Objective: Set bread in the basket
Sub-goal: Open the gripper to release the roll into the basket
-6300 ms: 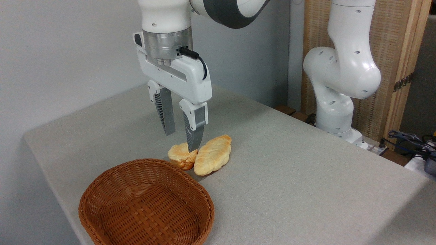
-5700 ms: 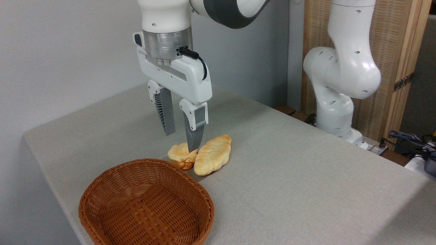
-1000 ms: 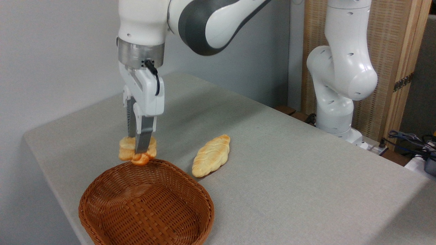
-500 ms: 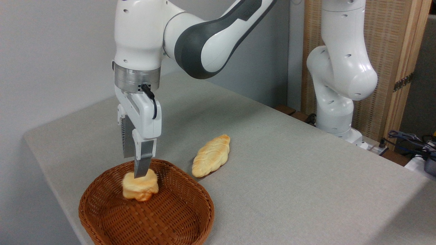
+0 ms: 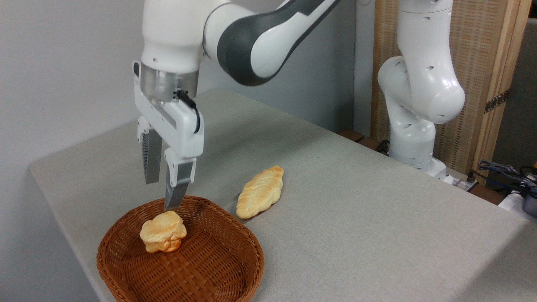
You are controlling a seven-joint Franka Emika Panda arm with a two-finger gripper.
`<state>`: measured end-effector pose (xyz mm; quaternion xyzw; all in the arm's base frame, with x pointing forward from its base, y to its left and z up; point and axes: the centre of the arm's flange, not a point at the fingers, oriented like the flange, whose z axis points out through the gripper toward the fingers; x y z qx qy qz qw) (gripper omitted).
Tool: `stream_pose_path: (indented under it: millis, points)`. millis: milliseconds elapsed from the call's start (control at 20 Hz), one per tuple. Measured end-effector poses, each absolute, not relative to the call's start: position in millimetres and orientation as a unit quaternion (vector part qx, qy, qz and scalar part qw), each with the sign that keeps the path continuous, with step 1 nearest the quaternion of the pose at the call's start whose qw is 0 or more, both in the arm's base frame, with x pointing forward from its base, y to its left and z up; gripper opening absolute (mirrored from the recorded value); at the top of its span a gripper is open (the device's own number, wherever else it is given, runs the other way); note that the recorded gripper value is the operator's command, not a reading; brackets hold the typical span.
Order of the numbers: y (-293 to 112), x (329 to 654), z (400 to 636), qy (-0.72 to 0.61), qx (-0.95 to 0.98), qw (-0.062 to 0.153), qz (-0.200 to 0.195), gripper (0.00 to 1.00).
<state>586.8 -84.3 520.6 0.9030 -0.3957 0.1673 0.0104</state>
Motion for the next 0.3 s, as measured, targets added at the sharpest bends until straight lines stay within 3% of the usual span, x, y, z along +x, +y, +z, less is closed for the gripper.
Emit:
stream_pose_path:
  millis: [150, 300]
  points:
    - [-81, 573, 532, -0.394, 0.908, 0.02, 0.141, 1.0]
    - [-77, 560, 531, -0.395, 0.914, 0.016, 0.093, 1.0]
